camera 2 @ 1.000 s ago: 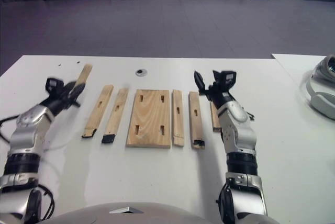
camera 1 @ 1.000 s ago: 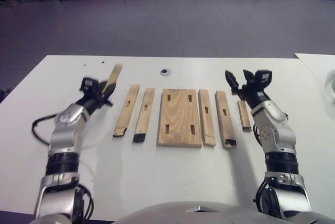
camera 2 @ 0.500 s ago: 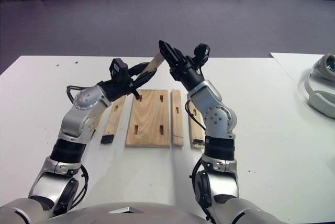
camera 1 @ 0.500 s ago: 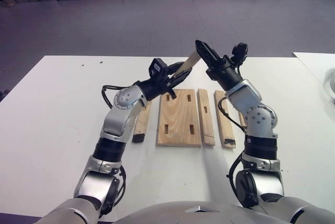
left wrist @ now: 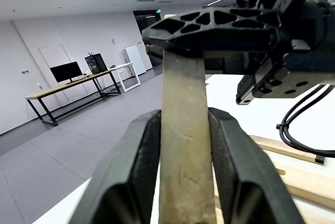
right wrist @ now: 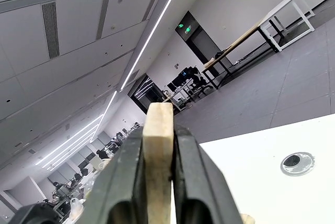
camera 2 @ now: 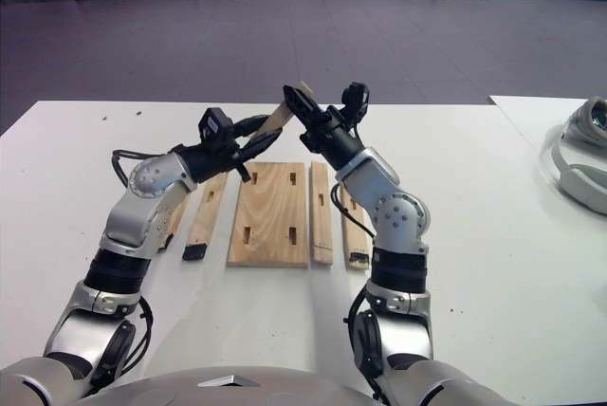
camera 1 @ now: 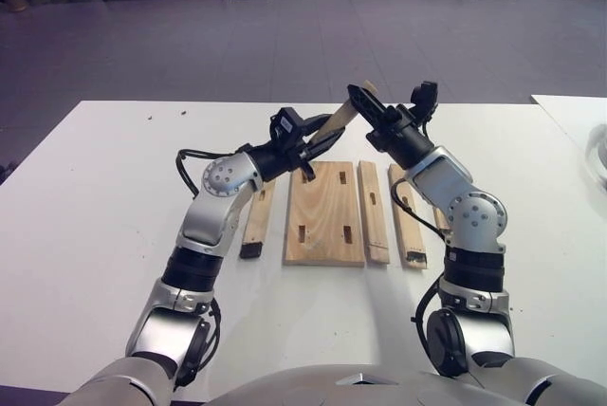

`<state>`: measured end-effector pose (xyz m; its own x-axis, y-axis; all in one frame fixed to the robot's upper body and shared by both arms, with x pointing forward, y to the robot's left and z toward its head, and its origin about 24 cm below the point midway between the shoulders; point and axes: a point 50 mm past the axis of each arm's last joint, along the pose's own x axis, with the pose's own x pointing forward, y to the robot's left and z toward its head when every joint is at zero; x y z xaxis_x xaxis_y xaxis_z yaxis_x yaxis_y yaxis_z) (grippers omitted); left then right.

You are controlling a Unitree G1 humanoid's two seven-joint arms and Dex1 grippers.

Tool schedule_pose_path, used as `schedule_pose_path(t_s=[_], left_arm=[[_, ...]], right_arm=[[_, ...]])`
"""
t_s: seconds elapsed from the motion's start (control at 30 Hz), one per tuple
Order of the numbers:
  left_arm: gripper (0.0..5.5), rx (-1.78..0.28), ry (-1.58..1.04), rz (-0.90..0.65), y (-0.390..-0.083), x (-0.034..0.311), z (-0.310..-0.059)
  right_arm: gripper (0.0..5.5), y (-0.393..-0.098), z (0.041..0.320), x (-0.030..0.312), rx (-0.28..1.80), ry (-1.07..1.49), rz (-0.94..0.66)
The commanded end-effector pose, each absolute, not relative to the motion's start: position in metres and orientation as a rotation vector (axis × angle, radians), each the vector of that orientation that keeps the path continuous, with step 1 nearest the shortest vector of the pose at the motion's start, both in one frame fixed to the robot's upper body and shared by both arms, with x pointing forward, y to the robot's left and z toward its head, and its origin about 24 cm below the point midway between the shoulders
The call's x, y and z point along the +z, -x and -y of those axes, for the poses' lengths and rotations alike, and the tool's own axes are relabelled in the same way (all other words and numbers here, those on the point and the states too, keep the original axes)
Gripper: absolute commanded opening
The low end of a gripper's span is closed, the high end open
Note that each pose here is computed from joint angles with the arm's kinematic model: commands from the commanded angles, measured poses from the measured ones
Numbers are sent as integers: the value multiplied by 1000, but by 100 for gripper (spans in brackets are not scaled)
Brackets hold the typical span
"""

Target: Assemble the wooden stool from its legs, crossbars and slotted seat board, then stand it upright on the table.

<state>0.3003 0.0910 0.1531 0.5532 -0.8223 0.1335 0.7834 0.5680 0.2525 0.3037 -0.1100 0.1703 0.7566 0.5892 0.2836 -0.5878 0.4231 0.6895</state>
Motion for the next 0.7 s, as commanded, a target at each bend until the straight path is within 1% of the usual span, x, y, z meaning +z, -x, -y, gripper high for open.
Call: schedule_pose_path(t_s=[0.03,0.07,0.1,0.13,0.17,0.2,0.23,0.3,0.47,0.7], left_arm=[[129,-973,-220,229,-299,150,-90],[129,-937,-225,208,-301,146,-95],[166,-876,-203,184,-303,143,-106],[187,-820,-185,166,-304,140,-115],[194,-764,-153,150,-304,137,-125],[215,-704,-120,140,-304,134,-135],[228,-633,-97,134,-304,131,-144],[231,-532,-52,127,-303,127,-158],[231,-378,32,110,-302,121,-184],[231,-359,15,89,-301,117,-190]], right_arm=[[44,-301,127,158,624,-818,16],[44,-298,141,147,532,-805,28],[44,-292,155,133,436,-791,27],[41,-286,166,121,364,-779,21],[41,-281,172,111,314,-773,11],[41,-277,176,101,274,-776,0],[41,-274,178,93,243,-785,-9],[41,-272,179,82,196,-788,-25],[41,-274,185,66,109,-790,-31],[41,-270,182,52,93,-696,-103]])
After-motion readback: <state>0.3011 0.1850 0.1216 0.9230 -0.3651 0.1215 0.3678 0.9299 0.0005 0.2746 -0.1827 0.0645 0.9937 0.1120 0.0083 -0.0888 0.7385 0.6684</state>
